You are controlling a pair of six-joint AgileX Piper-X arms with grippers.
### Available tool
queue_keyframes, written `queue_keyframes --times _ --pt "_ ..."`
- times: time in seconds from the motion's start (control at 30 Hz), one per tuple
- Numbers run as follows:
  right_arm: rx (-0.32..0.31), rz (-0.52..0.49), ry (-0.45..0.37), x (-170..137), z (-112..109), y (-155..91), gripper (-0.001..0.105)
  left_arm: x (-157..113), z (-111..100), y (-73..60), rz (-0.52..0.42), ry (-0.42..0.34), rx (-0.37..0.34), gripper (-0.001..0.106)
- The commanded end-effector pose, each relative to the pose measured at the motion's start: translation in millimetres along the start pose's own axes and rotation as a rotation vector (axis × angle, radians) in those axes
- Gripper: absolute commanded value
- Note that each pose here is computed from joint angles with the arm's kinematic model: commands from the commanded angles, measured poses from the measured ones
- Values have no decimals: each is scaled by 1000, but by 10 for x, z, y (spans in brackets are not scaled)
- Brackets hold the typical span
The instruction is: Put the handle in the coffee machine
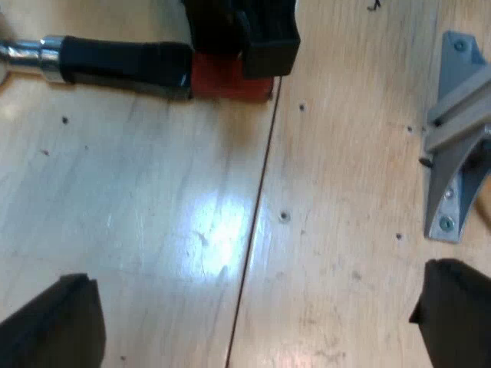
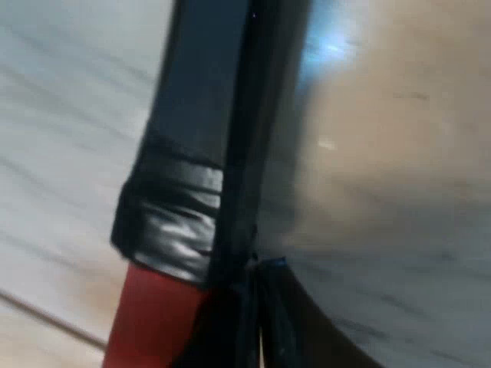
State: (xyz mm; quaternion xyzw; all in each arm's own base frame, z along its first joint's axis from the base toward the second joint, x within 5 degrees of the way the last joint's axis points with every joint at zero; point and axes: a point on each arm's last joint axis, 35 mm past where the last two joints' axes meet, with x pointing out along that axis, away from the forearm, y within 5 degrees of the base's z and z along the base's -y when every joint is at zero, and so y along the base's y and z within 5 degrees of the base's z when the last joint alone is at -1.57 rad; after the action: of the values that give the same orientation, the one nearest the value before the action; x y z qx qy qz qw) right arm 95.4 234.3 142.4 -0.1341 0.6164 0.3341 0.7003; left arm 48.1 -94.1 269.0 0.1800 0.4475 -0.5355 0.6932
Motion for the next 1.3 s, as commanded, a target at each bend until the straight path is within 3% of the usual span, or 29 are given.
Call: queue_keyframes --times 0.03,0.3,0.6,0.77,0.9,1.07,1.2,1.3 --pt "22 38 -32 17 30 46 0 -34 -23 -9 19 -5 5 84" --pt "101 158 -60 291 107 207 0 -170 -89 -46 37 -36 7 84" --pt "172 276 -227 380 297 362 0 -212 -175 -44 86 -10 0 84" --pt "174 324 -330 383 409 420 0 -215 -177 -45 86 -12 0 84" --pt "171 336 -342 380 424 431 0 -215 -177 -45 86 -12 0 84" --pt "165 305 -314 373 377 426 0 -215 -177 -44 88 -12 0 84" --pt "190 121 -283 267 249 340 0 -215 -169 -44 88 -19 2 84" --pt "197 43 -261 166 189 288 0 -215 -170 -44 88 -18 2 84"
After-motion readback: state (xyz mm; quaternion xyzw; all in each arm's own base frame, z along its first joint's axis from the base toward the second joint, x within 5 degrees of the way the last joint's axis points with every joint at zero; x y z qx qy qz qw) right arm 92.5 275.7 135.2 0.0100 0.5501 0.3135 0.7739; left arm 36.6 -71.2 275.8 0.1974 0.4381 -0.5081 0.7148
